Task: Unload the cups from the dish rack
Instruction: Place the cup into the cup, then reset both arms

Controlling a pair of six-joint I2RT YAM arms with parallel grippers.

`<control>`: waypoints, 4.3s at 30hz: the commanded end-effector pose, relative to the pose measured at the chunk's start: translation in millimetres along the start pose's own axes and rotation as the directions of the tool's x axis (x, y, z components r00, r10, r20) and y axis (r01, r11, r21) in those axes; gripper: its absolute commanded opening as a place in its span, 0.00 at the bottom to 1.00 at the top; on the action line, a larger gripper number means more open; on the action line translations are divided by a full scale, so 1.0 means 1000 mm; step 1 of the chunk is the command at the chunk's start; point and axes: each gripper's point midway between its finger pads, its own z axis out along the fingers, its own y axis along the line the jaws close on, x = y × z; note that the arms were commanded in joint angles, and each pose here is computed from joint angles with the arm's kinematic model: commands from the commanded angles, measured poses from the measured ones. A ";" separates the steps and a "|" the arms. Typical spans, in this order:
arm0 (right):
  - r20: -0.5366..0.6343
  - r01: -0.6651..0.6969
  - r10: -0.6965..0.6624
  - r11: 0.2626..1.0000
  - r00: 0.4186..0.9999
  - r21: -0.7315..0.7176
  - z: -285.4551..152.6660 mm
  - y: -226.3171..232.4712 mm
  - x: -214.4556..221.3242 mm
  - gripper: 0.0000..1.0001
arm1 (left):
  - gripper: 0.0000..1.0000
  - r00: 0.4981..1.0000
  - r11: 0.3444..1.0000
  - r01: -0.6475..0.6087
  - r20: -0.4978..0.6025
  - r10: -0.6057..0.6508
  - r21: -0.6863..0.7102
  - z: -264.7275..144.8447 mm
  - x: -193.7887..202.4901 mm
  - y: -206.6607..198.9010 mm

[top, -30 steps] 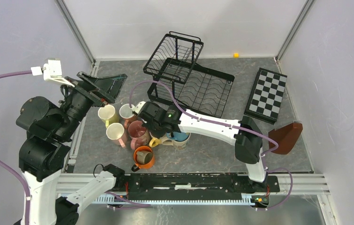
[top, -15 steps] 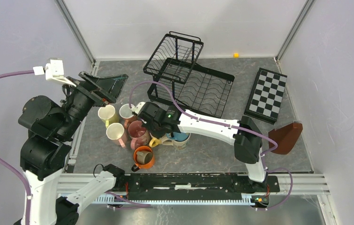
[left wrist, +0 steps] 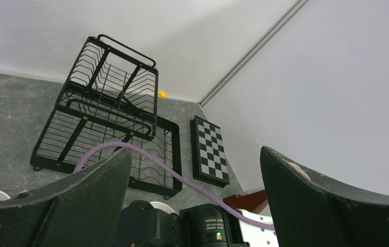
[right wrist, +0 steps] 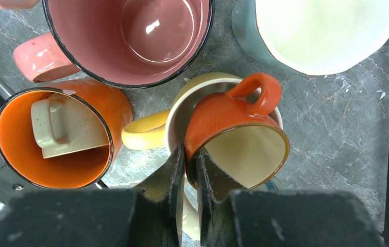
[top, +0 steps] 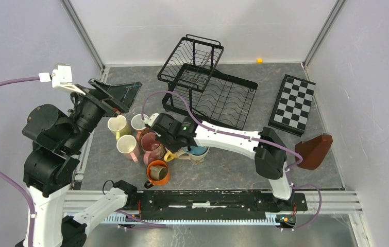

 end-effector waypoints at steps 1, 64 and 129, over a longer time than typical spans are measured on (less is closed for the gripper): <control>0.032 0.009 -0.008 1.000 0.999 -0.013 0.002 0.006 -0.007 0.17 | 1.00 0.999 0.999 -0.036 0.026 0.036 0.028 0.002 -0.006 -0.005; 0.158 -0.010 0.011 1.000 0.987 -0.007 -0.042 0.006 -0.039 0.40 | 1.00 1.000 0.999 -0.023 0.015 0.023 0.025 0.005 -0.001 -0.002; 0.742 -0.475 0.193 0.859 0.642 0.188 -0.282 -0.169 0.018 0.98 | 1.00 0.945 0.979 -0.171 -0.299 0.132 -0.110 0.023 0.127 0.091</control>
